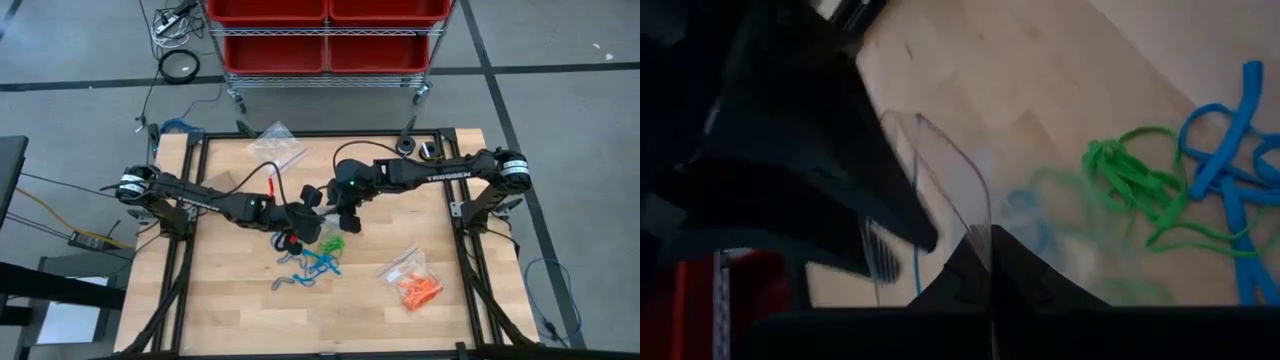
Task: Sort rubber bands
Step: Open the right transparent zip bag
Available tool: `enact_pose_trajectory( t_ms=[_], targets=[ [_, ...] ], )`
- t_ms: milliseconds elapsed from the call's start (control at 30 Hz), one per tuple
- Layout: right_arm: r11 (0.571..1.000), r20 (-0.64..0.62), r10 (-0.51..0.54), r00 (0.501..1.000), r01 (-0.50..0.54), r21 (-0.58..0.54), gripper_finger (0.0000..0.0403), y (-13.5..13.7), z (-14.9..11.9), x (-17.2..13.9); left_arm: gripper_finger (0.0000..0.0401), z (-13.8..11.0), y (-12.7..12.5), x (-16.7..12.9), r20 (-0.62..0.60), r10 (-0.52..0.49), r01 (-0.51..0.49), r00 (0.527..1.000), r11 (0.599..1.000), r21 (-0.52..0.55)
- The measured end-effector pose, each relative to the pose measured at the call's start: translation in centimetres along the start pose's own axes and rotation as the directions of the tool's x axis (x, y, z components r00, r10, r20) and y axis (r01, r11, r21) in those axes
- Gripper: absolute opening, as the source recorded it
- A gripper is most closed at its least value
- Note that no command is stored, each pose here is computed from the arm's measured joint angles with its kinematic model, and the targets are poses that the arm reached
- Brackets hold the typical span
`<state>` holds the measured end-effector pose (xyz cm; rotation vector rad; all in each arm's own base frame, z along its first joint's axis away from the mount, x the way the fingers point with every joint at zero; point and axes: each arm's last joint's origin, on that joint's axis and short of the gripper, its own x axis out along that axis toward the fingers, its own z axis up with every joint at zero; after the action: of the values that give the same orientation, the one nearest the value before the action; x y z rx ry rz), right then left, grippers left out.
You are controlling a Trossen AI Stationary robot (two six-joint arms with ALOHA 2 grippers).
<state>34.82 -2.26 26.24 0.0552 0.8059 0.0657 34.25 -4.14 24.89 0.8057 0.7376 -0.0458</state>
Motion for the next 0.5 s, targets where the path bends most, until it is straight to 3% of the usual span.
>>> enact_pose_trajectory(
  t_ms=[133,300,500],
  targets=[
    [1.000,-0.018,0.004,1.000,-0.004,0.004,0.0078,0.0,-0.2,0.0,0.0000,0.2,-0.1,-0.1,0.002,0.009,-0.009,1.000,1.000,0.011],
    [1.000,-0.027,-0.009,1.000,0.010,0.025,0.0012,-0.8,-0.3,-0.1,0.0000,0.4,-0.3,-0.2,0.005,0.016,-0.016,1.000,1.000,0.020],
    [0.985,0.004,-0.122,0.992,0.121,0.127,0.0001,-2.7,-0.1,-0.4,0.0000,1.1,-1.4,-0.6,0.032,-0.024,0.021,0.999,0.997,0.072]
  ],
)
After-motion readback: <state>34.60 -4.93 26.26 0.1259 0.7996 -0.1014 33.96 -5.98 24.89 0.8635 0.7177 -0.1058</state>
